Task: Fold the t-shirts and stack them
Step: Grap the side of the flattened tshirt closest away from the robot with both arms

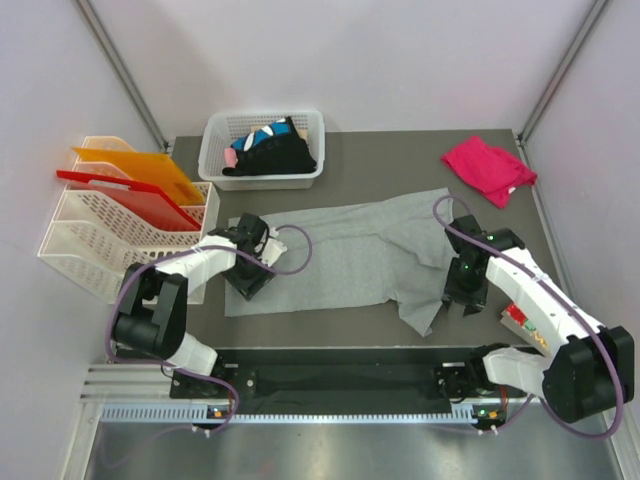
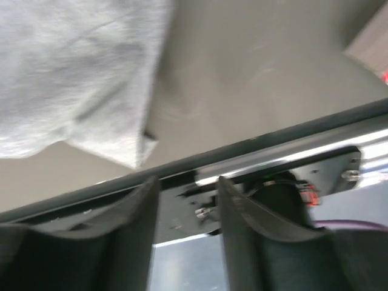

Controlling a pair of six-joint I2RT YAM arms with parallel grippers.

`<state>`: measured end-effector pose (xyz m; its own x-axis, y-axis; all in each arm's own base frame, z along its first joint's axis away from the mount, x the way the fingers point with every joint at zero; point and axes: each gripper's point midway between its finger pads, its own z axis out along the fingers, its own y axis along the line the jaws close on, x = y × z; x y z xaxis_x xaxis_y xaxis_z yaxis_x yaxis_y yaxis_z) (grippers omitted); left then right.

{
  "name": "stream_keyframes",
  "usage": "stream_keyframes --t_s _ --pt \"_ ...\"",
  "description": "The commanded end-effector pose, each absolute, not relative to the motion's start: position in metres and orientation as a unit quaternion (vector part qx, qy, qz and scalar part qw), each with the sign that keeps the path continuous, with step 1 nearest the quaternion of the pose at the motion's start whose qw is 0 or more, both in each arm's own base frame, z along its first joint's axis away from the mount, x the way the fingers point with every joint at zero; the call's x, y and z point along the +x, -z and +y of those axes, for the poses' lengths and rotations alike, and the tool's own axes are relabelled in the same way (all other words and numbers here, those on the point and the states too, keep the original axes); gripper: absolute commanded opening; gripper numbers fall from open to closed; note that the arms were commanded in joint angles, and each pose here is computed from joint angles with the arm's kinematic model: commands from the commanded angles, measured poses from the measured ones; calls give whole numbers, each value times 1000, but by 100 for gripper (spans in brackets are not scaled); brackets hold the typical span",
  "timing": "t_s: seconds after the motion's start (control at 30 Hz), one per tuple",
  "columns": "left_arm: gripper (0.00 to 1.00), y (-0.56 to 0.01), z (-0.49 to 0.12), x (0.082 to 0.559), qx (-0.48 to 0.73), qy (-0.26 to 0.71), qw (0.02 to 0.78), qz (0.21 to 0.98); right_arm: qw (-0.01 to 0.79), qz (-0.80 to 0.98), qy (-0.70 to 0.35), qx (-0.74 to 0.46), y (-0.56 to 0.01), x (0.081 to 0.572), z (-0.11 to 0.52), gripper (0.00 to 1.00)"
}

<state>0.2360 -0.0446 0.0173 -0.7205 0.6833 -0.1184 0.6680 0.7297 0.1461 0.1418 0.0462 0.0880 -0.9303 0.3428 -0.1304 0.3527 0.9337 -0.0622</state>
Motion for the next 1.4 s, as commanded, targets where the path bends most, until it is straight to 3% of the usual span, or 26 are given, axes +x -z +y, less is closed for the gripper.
stream_keyframes --t_s 0.0,0.1,0.47,0.73,0.93,1.03,1.07,1.13,1.37 --pt "63 -22 -39 266 364 -80 142 917 89 979 -46 179 -104 161 81 49" --pt "63 -24 -40 268 362 -78 146 917 83 982 -71 156 -102 157 98 57" --pt "63 -33 -45 277 358 -71 154 918 57 988 -61 132 -60 139 114 55" --pt "63 -38 -44 276 359 -74 158 917 67 989 -28 128 -39 151 109 52" --pt "63 -38 -43 276 358 -73 155 918 74 989 -16 127 -21 164 111 41" --pt "63 -39 -42 275 359 -75 154 917 66 990 -10 126 -13 163 110 26" --pt "63 -38 -41 274 360 -77 153 917 63 990 -8 128 -13 160 108 13" --pt "63 -38 -41 273 360 -78 152 917 67 989 -3 131 -18 159 106 1" --pt "63 -31 -42 270 359 -72 141 920 73 984 47 155 -63 146 81 0"
